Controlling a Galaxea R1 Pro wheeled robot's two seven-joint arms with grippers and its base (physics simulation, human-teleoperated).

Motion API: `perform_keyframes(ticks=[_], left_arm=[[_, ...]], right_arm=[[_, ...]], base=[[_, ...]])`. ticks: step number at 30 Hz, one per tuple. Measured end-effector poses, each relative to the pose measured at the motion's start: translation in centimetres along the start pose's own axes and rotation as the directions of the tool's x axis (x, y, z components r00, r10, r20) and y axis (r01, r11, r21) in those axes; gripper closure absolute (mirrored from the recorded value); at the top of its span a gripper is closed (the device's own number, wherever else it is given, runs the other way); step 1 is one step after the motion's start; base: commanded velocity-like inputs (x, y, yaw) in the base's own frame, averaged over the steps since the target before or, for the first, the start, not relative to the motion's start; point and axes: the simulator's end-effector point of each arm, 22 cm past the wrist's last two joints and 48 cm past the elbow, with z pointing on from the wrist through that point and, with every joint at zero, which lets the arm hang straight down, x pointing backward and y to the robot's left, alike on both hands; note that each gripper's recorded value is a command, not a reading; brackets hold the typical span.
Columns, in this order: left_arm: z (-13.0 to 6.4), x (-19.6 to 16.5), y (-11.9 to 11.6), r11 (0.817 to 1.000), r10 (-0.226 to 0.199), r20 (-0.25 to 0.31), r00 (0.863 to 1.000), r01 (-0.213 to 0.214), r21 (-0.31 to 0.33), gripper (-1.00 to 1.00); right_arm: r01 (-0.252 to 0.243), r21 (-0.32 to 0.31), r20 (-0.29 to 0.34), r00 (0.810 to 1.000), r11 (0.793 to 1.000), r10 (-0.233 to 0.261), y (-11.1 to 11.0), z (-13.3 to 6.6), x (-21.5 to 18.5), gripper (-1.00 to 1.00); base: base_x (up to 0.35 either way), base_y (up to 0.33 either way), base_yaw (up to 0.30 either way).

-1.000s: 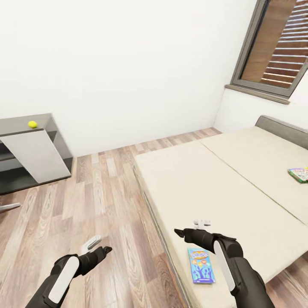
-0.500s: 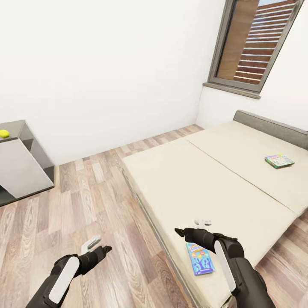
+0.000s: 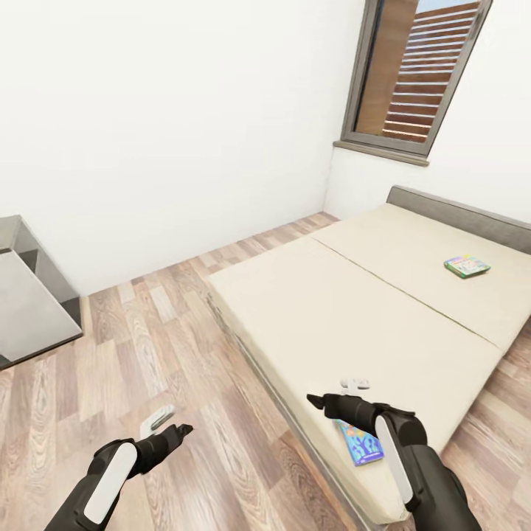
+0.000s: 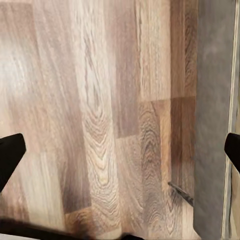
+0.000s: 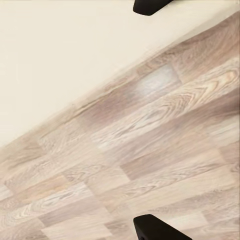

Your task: Put all the toys in the child's room - the three board games (two on the bed and one on the table), the two jigsaw puzzles on the table, and the tennis ball on the table - inside the toy box on the table in the child's room.

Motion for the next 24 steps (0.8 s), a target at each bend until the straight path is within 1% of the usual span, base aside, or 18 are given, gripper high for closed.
perform_keyframes(ticks=[6,14,18,24], left_arm=[[0.0,0.06,0.03,1.0,-0.001,-0.001,1.0,0.001,0.0,-1.0],[-0.01,0.09,-0.01,1.0,0.0,-0.001,1.0,0.0,0.001,-1.0],[-0.03,0.11,-0.05,1.0,0.001,-0.001,1.0,-0.001,0.002,-1.0],[-0.09,0.0,-0.15,1.0,0.002,0.006,1.0,-0.002,0.003,-1.0]], right_arm=[[0.004,0.007,-0.001,1.0,1.0,-0.004,-0.53,-0.15,-0.01,-1.0],[0.005,0.004,-0.004,1.0,1.0,-0.004,-0.36,-0.23,-0.07,-1.0],[0.005,0.004,-0.005,1.0,1.0,-0.005,-0.27,-0.27,-0.09,-1.0],[0.002,0.003,-0.003,1.0,1.0,-0.002,-0.24,-0.38,-0.24,-1.0]], base=[[0.0,0.289,-0.021],[0.006,0.29,-0.02],[0.076,0.278,-0.122],[0.177,0.237,-0.211]])
